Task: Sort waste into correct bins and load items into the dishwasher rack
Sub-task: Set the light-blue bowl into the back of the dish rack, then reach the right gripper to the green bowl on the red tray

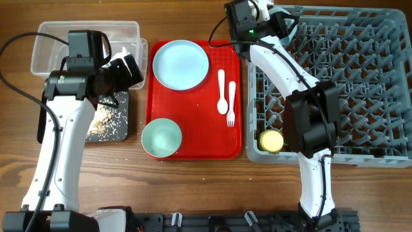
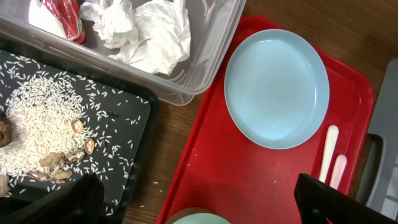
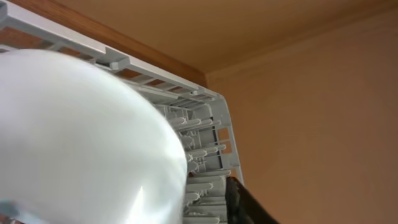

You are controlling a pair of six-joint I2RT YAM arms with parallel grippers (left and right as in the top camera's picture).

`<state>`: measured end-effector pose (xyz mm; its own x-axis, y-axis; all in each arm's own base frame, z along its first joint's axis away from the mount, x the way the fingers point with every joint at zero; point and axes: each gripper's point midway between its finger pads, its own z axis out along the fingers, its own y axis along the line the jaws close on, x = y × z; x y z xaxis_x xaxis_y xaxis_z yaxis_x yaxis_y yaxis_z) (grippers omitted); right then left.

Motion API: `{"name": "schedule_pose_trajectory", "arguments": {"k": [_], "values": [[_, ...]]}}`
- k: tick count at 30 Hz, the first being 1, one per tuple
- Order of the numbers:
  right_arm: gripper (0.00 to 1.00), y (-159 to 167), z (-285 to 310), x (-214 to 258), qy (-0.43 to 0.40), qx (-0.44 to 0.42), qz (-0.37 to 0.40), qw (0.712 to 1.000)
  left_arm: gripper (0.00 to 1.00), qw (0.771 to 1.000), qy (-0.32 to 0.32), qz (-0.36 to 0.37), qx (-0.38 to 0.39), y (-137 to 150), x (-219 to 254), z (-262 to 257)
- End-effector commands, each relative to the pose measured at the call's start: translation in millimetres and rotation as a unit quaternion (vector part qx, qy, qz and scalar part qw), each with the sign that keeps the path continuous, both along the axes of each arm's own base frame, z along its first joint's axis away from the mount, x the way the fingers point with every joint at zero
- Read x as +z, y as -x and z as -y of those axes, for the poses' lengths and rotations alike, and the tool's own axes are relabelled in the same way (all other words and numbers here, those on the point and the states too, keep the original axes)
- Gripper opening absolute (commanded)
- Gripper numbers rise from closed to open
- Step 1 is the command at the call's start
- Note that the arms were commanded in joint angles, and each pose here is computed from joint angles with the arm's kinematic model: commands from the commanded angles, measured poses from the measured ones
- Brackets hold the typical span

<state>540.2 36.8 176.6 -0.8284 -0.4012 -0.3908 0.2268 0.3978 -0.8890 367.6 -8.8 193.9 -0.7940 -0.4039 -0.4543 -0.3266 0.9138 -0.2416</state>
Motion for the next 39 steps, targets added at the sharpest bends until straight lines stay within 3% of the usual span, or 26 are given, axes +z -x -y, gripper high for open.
{"name": "schedule_pose_trajectory", "arguments": {"k": [1, 11, 15, 21, 26, 34, 39], "values": [[0.38, 0, -10, -15, 0.003, 0.011, -0.018, 1.0, 1.0, 1.0, -0.009, 0.005, -0.001, -2, 4, -2], [0.46, 2, -39, -20, -0.008, 0.045, -0.025, 0.999, 1.0, 1.0, -0.009, 0.005, -0.001, -2, 4, -2], [0.54, 1, -46, -26, -0.02, 0.06, -0.036, 0.997, 1.0, 1.0, -0.009, 0.005, -0.001, -2, 4, -2], [0.76, 4, -56, -45, -0.051, 0.089, -0.081, 0.991, 1.0, 1.0, -0.009, 0.005, -0.001, -2, 4, -2], [0.91, 6, -89, -58, -0.131, 0.144, -0.101, 0.976, 1.0, 1.0, -0.009, 0.005, -0.001, -2, 4, -2], [0.99, 12, -123, -22, -0.253, 0.19, -0.064, 0.946, 1.0, 1.0, -0.009, 0.005, -0.001, -2, 4, -2], [1.0, 34, -153, -7, -0.36, 0.238, -0.095, 0.897, 1.0, 1.0, -0.009, 0.005, -0.001, -2, 4, -2]]}}
